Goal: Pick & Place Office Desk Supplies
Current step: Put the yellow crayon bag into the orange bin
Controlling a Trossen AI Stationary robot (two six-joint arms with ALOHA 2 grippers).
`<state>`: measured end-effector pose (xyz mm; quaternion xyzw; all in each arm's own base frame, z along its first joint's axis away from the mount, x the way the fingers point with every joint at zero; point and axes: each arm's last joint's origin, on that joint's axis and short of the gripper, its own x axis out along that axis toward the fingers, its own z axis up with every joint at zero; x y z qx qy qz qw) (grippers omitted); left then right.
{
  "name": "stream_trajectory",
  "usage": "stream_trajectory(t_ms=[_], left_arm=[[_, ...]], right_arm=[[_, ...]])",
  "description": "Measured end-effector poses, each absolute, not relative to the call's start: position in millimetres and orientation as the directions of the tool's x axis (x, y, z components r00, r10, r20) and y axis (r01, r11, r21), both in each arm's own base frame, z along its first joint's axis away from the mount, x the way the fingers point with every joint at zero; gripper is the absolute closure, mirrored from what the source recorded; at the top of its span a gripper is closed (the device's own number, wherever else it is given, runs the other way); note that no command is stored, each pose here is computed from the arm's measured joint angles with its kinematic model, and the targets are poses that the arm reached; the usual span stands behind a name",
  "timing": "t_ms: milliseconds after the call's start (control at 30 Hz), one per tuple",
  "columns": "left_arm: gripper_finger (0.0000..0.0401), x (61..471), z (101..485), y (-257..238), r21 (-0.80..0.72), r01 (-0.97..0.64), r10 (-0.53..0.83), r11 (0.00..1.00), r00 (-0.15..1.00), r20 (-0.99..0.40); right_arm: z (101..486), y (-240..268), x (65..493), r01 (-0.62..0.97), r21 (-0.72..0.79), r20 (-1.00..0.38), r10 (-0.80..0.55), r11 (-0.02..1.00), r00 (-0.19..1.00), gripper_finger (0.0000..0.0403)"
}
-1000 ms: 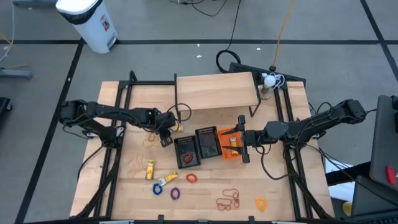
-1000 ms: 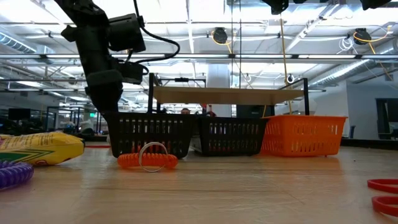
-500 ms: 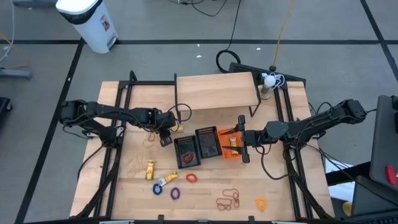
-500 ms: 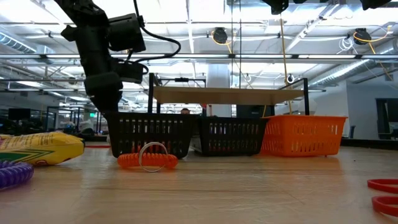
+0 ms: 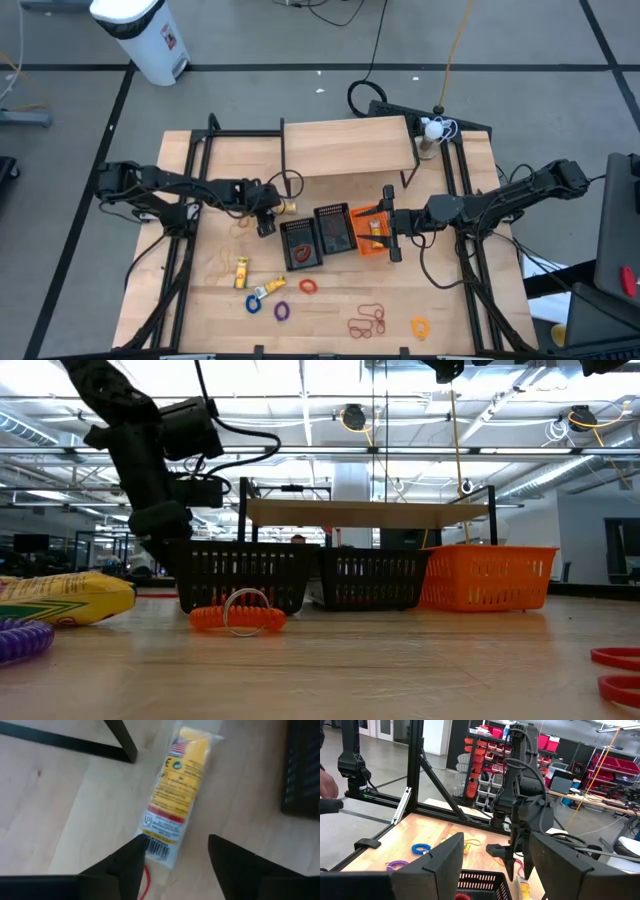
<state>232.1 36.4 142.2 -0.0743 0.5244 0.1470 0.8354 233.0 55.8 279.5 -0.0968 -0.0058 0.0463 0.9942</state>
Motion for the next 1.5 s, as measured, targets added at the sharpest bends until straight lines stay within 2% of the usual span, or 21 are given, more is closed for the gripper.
stream_trajectory(t_ms=[233, 367, 600, 867, 1067, 1267, 1500], left_arm=[[0.0145, 234.4, 142.6, 36.9, 0.034, -0.311, 0.175, 0.950, 0.439, -0.881], [0.0152, 233.7, 142.4, 38.5, 0.074, -0.327, 0.217, 0.942, 0.427, -0.878], [0.0175, 231.8, 143.2, 43.6, 0.249, -0.374, 0.392, 0.893, 0.375, -0.840], [0.0176, 231.9, 143.2, 43.1, 0.285, -0.307, 0.391, 0.908, 0.376, -0.840], [0.0165, 227.8, 141.4, 44.0, 0.272, -0.348, 0.390, 0.897, 0.335, -0.858], [0.0164, 219.8, 139.4, 46.3, 0.425, -0.182, 0.459, 0.887, 0.239, -0.855], [0.0164, 219.0, 140.5, 48.7, 0.558, 0.031, 0.540, 0.829, 0.212, -0.815]], right_arm=[[279.5, 55.8, 233.0, -0.091, -0.193, 0.003, 0.093, 0.977, 0.996, 0.0183], [279.5, 55.8, 233.0, -0.091, -0.193, 0.003, 0.093, 0.977, 0.996, 0.0183], [279.5, 55.8, 233.0, -0.091, -0.193, 0.003, 0.093, 0.977, 0.996, 0.0183], [279.5, 55.8, 233.0, -0.091, -0.193, 0.003, 0.093, 0.977, 0.996, 0.0183], [279.5, 55.7, 233.0, -0.091, -0.193, 0.003, 0.093, 0.977, 0.996, 0.0183], [279.4, 55.8, 233.0, -0.091, -0.193, 0.002, 0.093, 0.977, 0.996, 0.0183], [279.4, 55.8, 233.0, -0.091, -0.193, 0.002, 0.093, 0.977, 0.996, 0.0183]])
